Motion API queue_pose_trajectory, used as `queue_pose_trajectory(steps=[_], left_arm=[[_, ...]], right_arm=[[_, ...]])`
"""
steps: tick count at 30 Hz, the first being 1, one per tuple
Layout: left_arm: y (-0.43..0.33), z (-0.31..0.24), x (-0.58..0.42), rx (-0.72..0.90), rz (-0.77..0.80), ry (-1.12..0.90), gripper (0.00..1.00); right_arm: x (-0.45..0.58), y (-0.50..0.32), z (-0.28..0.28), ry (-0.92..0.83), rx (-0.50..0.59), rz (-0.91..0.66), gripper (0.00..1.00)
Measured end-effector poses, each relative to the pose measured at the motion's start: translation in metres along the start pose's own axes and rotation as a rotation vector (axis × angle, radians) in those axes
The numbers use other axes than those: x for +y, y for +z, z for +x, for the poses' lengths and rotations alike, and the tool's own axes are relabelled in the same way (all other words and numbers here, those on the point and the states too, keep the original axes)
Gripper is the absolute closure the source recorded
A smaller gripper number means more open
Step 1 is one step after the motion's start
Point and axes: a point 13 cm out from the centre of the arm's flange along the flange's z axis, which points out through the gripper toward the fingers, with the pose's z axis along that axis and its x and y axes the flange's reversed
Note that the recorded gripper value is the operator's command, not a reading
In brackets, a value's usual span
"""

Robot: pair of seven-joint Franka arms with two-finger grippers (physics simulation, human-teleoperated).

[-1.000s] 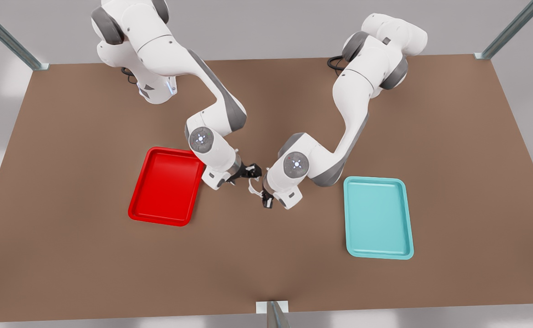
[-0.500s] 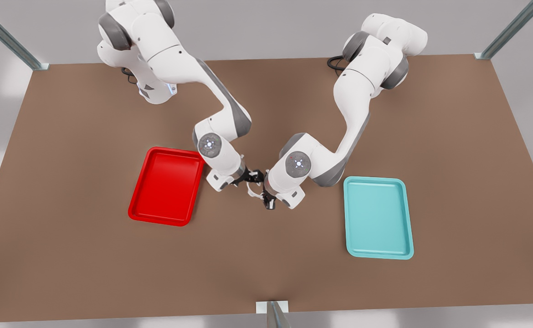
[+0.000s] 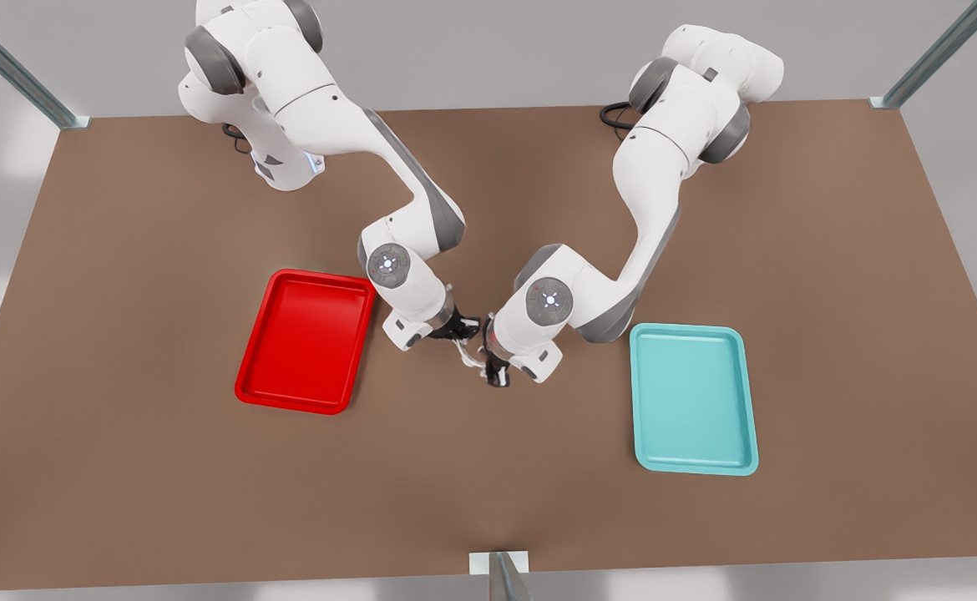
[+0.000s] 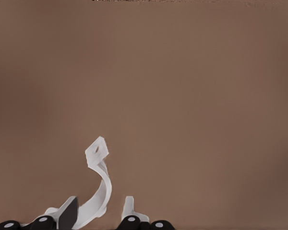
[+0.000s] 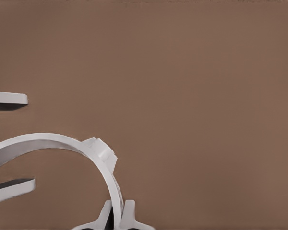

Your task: Take the drainage pipe clamp from the left arm, pass it to the right arm, and place it in the plate on the right side

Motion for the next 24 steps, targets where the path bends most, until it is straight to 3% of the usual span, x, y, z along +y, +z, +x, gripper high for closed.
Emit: queue_pose_trajectory(steps=[6,10,15,18,20,24], left_arm=[[-0.073,-0.044,-0.046,0.015,0.031,-0.088,0.00],[-0.170,-0.165,-0.087,-0.041,-0.015,-0.108,0.00],[-0.198,-0.253,-0.068,-0.182,-0.166,0.177,0.00],[-0.217,-0.276,-0.031,-0.226,-0.286,0.396,0.00],[-0.217,-0.289,0.028,-0.281,-0.380,0.549,0.00],[-0.225,-0.332,0.023,-0.273,-0.405,0.719,0.00]], right_arm=[[0.001,-0.005,-0.005,0.010,-0.006,-0.005,0.79],[-0.015,-0.004,-0.012,0.029,-0.003,0.009,0.79],[-0.177,-0.058,-0.111,0.161,-0.017,0.085,0.79],[-0.285,-0.093,-0.143,0.140,-0.016,0.189,0.79],[-0.335,-0.114,-0.139,0.116,0.014,0.228,0.79],[-0.393,-0.130,-0.094,0.026,0.101,0.283,0.79]])
